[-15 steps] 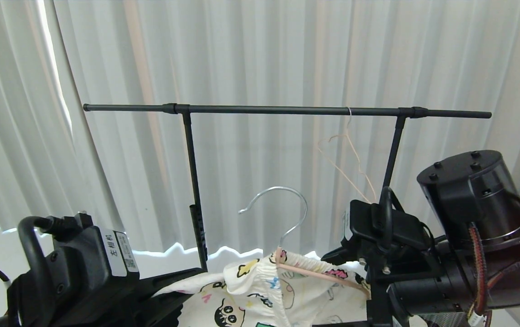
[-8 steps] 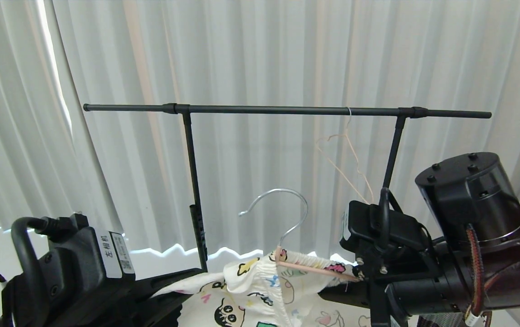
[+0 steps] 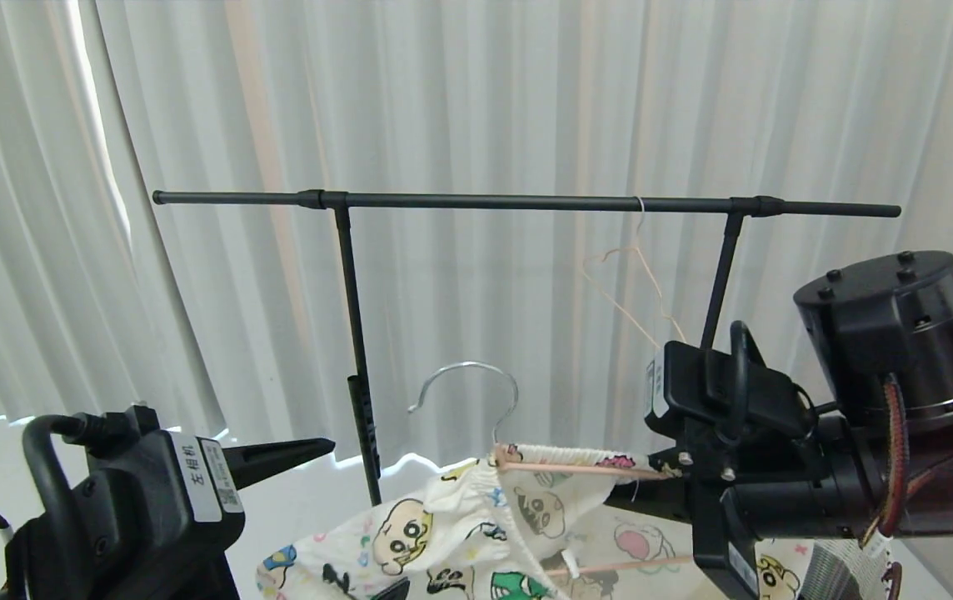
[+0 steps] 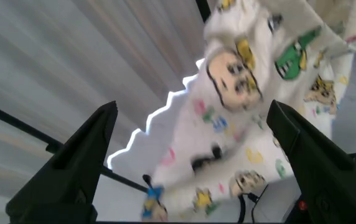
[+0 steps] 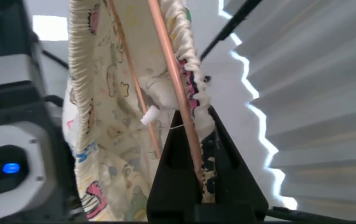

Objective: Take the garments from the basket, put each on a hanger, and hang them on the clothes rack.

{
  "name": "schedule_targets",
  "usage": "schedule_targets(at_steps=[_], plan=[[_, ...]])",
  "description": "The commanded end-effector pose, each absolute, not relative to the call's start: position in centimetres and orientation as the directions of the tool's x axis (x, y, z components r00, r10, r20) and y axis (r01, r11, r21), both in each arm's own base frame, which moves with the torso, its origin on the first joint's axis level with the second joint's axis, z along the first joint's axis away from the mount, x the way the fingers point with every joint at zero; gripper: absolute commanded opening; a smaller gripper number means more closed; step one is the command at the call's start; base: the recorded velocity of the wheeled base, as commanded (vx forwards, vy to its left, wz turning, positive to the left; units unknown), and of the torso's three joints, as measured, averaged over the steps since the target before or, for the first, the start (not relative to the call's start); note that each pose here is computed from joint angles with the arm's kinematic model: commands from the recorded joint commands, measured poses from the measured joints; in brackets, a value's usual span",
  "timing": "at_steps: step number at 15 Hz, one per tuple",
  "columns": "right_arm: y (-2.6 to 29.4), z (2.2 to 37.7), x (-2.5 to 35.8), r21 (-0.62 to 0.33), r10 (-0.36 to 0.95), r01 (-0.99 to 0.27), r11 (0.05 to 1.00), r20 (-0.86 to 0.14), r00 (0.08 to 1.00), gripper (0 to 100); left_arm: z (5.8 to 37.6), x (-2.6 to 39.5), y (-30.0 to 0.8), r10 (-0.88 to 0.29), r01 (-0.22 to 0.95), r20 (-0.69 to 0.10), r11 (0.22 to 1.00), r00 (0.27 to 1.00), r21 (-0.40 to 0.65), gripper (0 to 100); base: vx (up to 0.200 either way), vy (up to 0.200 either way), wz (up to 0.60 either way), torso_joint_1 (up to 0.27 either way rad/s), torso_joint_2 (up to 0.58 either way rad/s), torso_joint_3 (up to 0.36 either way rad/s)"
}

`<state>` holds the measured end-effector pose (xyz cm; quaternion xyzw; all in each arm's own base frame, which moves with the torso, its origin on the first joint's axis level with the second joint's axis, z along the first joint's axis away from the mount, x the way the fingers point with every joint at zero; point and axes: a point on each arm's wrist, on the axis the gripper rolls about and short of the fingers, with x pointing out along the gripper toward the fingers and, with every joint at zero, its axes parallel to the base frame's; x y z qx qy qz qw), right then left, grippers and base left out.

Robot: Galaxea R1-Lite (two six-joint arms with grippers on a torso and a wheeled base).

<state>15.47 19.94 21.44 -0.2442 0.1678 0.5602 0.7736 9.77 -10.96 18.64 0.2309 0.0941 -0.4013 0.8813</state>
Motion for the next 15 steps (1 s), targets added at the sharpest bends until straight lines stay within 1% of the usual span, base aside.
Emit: schedule_targets(at_steps=[1, 4, 6, 8, 10, 12, 14, 15], plan=[[18.7, 22.1, 16.4, -0.251, 0.781, -0.927, 0.280, -0.502, 0.372, 0, 18.1, 9.7, -10.6, -0.650, 0.747, -0.368, 0.579, 0.665, 0.326, 100, 0.000, 0.000, 0.00, 0.000, 0.00, 0.000], [17.1, 23.0, 17.3, -0.339, 0.778, -0.891, 0.303, -0.452, 0.436, 0, 16.7, 10.9, -8.7, -0.530, 0.659, -0.407, 0.680, 0.744, 0.320, 100, 0.000, 0.000, 0.00, 0.000, 0.00, 0.000], [16.3, 23.6, 17.2, -0.346, 0.789, -0.886, 0.309, -0.426, 0.442, 0, 15.3, 11.3, -7.1, -0.430, 0.590, -0.452, 0.743, 0.782, 0.315, 100, 0.000, 0.000, 0.00, 0.000, 0.00, 0.000], [15.8, 24.2, 16.8, -0.355, 0.799, -0.880, 0.315, -0.402, 0.447, 0, 14.1, 11.8, -5.9, -0.346, 0.537, -0.501, 0.786, 0.793, 0.307, 100, 0.000, 0.000, 0.00, 0.000, 0.00, 0.000], [15.6, 24.7, 16.3, -0.361, 0.813, -0.881, 0.307, -0.383, 0.440, 0, 13.2, 12.9, -5.8, -0.301, 0.523, -0.555, 0.799, 0.776, 0.297, 100, 0.000, 0.000, 0.00, 0.000, 0.00, 0.000], [15.4, 25.1, 15.8, -0.364, 0.827, -0.884, 0.294, -0.366, 0.426, 0, 12.9, 13.8, -6.2, -0.292, 0.527, -0.576, 0.798, 0.763, 0.292, 100, 0.000, 0.000, 0.00, 0.000, 0.00, 0.000], [15.5, 25.2, 15.6, -0.366, 0.832, -0.885, 0.287, -0.364, 0.420, 0, 12.6, 14.5, -6.5, -0.291, 0.527, -0.581, 0.799, 0.760, 0.289, 100, 0.000, 0.000, 0.00, 0.000, 0.00, 0.000], [15.6, 25.2, 15.5, -0.366, 0.835, -0.888, 0.280, -0.364, 0.413, 0, 12.5, 14.9, -6.6, -0.292, 0.521, -0.573, 0.804, 0.766, 0.286, 0, 0.000, 0.000, 0.00, 0.000, 0.00, 0.000]])
